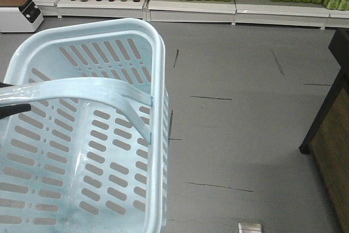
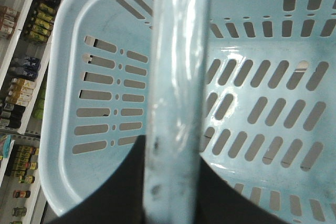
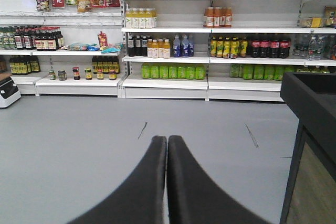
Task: Pick three apples into basket with both arms
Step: 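Drive the base across the floor holding the basket in the left gripper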
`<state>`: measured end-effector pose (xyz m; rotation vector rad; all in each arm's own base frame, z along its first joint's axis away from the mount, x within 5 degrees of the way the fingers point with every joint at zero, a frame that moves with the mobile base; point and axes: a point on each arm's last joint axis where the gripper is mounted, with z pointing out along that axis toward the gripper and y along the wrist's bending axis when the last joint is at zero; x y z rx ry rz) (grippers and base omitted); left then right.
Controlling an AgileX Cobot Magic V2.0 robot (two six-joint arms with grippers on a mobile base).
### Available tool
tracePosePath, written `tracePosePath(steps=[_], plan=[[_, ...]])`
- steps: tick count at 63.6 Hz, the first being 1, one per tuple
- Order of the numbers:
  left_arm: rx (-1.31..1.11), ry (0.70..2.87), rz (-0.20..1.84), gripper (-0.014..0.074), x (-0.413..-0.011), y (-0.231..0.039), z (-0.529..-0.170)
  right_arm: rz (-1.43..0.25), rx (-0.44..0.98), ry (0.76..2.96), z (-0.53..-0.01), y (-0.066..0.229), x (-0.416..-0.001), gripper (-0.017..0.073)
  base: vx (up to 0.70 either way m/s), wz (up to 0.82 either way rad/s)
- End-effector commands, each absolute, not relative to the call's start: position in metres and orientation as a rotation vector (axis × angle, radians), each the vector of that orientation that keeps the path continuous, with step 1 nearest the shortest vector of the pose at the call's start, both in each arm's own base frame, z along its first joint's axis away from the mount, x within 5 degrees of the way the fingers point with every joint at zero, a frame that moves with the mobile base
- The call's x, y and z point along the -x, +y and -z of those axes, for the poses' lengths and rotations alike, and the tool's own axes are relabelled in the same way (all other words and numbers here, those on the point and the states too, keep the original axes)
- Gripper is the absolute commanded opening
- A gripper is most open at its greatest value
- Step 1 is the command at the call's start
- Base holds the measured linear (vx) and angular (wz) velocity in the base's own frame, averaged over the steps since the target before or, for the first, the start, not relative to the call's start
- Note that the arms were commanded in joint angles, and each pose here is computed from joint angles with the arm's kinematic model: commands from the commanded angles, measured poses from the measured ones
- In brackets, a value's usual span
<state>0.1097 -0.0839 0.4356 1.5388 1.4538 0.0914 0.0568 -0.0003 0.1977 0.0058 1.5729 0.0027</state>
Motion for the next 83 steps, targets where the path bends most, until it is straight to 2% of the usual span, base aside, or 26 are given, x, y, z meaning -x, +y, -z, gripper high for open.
tracePosePath(steps=[1, 83], plan=[[-1.429, 1.380, -0.088, -0.0006, -0.1070, -0.0834, -0.4527, 0.004, 0.006, 1.516, -0.1994, 0.0001, -0.0573, -0.0009, 0.04, 0.06], [-1.429, 1.380, -0.088, -0.0006, -0.1070, -0.0834, -0.4527, 0.004, 0.006, 1.516, -0.1994, 0.0001, -0.0573, -0.0009, 0.05, -0.01]])
